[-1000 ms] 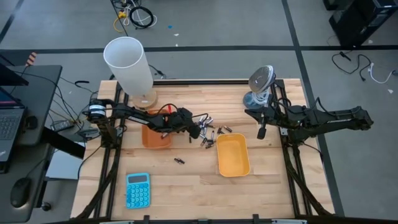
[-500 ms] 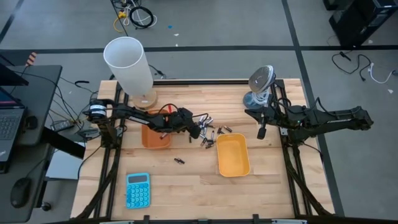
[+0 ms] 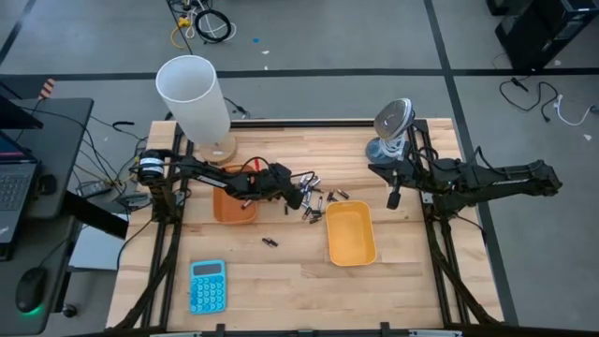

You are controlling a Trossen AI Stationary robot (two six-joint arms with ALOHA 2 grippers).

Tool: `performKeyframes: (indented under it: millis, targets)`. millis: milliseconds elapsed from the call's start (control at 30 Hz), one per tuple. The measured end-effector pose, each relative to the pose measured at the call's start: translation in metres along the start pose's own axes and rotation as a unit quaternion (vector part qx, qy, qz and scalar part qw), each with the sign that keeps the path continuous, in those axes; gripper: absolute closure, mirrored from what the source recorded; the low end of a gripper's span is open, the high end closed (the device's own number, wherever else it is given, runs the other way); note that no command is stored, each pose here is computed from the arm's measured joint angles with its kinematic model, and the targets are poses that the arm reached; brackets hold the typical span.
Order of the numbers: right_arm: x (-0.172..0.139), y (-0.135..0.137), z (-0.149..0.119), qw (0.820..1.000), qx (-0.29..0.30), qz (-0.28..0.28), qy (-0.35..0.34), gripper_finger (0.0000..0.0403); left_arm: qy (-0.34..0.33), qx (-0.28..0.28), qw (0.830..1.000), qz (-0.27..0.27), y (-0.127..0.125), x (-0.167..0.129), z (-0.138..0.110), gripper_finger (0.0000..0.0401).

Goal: Sort batteries
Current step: Put the silver battery into the orange bin

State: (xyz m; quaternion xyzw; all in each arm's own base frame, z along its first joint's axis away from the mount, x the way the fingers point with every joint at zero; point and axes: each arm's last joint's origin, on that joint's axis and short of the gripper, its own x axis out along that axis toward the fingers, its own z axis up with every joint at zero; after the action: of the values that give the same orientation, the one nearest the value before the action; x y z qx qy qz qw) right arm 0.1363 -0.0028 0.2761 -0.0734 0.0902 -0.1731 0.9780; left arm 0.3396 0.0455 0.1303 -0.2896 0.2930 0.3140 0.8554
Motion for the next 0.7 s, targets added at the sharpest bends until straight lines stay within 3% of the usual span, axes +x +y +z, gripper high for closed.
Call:
performKeyframes:
  millis: [700]
  targets:
    - [0.0, 0.0, 0.0, 1.0, -0.002, 0.0, 0.0, 0.04, -0.004, 0.005, 1.0, 0.007, 0.0006, -0.0001, 0.0001, 0.0255]
